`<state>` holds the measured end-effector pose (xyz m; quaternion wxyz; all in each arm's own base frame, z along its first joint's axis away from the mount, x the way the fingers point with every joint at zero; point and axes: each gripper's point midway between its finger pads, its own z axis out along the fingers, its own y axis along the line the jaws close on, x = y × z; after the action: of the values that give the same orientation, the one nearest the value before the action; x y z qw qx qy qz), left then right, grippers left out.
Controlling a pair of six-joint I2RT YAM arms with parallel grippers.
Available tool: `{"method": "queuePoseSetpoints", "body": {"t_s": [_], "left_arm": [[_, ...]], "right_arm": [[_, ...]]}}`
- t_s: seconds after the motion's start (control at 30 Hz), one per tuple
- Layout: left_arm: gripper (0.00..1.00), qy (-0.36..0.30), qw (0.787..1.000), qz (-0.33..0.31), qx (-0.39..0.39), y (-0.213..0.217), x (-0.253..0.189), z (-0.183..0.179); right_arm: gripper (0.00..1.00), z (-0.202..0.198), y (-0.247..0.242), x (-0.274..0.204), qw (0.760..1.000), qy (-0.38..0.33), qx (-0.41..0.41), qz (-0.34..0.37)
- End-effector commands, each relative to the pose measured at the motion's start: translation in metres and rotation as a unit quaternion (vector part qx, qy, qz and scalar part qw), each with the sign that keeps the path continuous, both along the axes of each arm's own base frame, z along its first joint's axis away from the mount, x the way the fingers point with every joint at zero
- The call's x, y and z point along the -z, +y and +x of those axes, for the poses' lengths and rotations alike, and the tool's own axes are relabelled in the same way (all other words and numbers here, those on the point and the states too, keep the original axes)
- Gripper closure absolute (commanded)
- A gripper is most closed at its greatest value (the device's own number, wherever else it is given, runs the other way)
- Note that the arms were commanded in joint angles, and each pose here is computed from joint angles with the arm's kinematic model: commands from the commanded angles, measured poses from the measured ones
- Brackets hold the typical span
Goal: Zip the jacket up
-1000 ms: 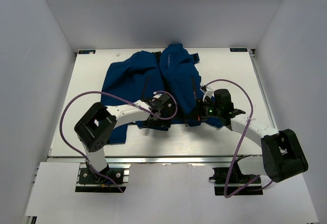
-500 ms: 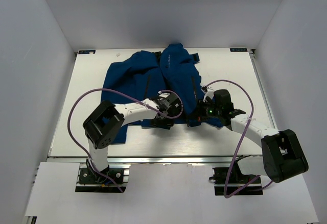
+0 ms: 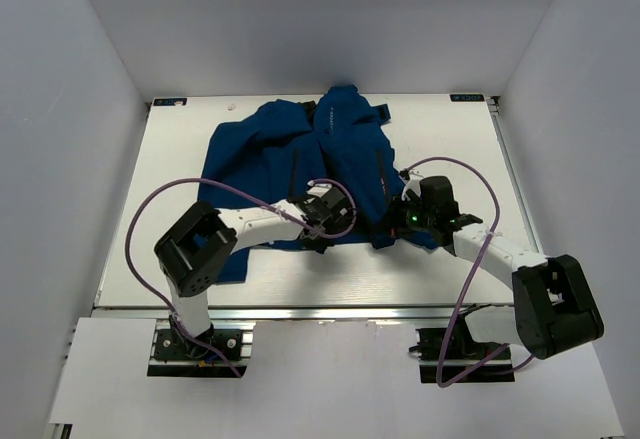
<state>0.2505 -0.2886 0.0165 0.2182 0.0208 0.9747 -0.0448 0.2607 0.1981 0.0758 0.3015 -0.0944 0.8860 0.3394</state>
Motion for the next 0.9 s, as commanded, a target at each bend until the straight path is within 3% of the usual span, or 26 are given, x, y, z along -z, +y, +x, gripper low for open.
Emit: {"method": "queuePoseSetpoints", "body": {"t_s": [0.0,0.17,0.37,0.43,0.6,0.67,0.7,0.87], "left_arm": [[1.00,0.046,0.994,0.099,0.009,0.062,0.014,-0.031],[1.00,-0.058,0.997,-0.043,0.029,0.031,-0.069,-0.014],[1.00,-0.187,0.959,-0.204,0.066,0.012,-0.165,-0.010],[1.00,-0.210,0.948,-0.232,0.066,0.012,-0.182,-0.011],[1.00,-0.254,0.928,-0.265,0.059,0.008,-0.200,-0.003],[1.00,-0.260,0.923,-0.277,0.063,0.003,-0.200,-0.001],[1.00,-0.264,0.921,-0.281,0.062,0.002,-0.200,0.000],[1.00,-0.283,0.906,-0.312,0.048,-0.001,-0.203,0.003]], "right_arm": [[1.00,0.005,-0.005,0.004,1.000,0.000,0.012,-0.008],[1.00,0.003,0.010,-0.018,0.999,-0.031,-0.028,0.033],[1.00,0.003,0.028,-0.053,0.990,-0.080,-0.072,0.096],[1.00,0.002,0.035,-0.065,0.984,-0.095,-0.090,0.117],[1.00,-0.016,0.064,-0.121,0.942,-0.141,-0.176,0.249],[1.00,-0.027,0.067,-0.131,0.931,-0.114,-0.193,0.288],[1.00,-0.028,0.069,-0.143,0.916,-0.146,-0.210,0.308],[1.00,-0.040,0.071,-0.155,0.891,-0.145,-0.234,0.360]]}}
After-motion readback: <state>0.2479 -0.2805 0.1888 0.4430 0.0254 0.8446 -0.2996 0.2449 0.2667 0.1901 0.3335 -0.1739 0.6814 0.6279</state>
